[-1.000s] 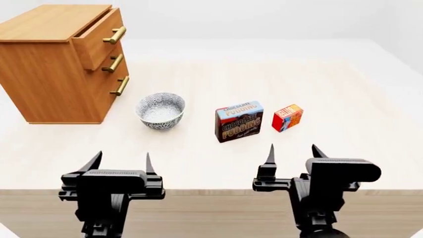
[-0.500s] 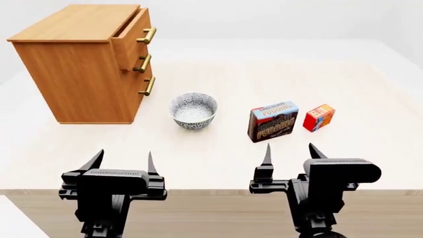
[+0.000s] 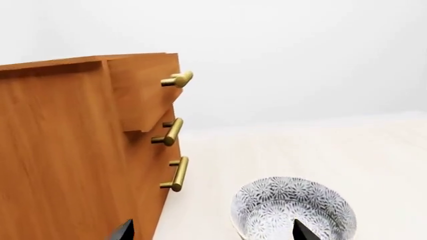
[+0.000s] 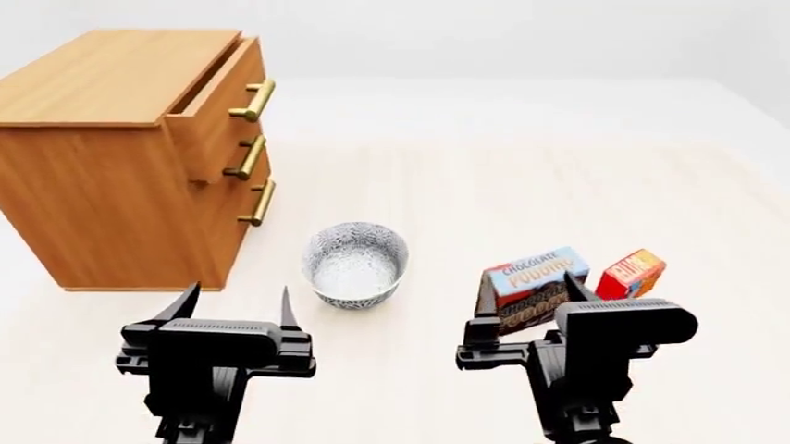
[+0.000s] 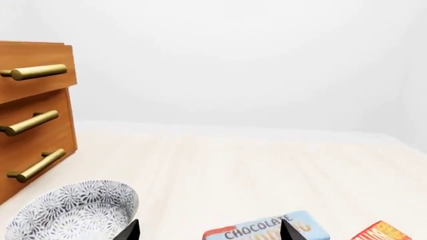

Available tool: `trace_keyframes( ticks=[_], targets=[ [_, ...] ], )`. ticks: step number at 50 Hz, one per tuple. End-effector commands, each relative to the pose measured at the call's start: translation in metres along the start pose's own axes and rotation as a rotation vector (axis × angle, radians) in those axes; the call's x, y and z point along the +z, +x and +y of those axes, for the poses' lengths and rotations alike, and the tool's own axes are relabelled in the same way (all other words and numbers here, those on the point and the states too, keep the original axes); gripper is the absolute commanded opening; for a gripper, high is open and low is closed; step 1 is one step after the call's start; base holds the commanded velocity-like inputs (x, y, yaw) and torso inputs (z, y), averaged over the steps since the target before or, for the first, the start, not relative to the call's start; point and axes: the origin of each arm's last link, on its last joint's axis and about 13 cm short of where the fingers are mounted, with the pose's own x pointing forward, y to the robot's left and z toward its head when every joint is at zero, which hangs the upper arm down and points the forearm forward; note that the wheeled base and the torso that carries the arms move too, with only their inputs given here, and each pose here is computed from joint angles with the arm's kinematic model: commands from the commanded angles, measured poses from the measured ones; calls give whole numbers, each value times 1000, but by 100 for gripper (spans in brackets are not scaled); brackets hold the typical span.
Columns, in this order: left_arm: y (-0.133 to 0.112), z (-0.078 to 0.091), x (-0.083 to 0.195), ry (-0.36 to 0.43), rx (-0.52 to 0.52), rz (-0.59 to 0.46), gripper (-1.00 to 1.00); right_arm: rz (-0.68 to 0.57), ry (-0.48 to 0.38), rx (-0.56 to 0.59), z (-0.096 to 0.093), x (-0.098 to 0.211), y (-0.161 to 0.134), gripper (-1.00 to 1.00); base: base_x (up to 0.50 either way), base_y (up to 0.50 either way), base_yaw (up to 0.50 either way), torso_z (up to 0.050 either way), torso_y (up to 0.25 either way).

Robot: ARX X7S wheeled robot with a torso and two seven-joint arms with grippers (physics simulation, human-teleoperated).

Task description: Put the butter at the back in the top drawer of the cabinet and close it.

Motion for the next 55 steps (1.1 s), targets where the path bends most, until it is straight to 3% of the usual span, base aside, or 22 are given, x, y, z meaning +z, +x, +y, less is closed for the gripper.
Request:
trace_keyframes(
  ticks=[1,22,48,51,55],
  targets=[
    [0,-1,0,-3,-5,2,100,4,-3,9,1,-1,-1,100,500,0,0,0,0],
    [-1,-1,2,-6,-10,-1,100,-3,-5,10,2,0,-1,100,500,0,0,0,1],
    [-1,0,3,-14,-14,-1,100,-23,3,27,3,1,-4,100,73,0,0,0,0],
    [1,2,9,-16,-11,-5,100,-24,5,26,3,0,-4,100,0,0,0,0,0],
    [10,9,37,7,-13,-25,100,-23,7,28,3,0,-4,100,0,0,0,0,0]
  ],
)
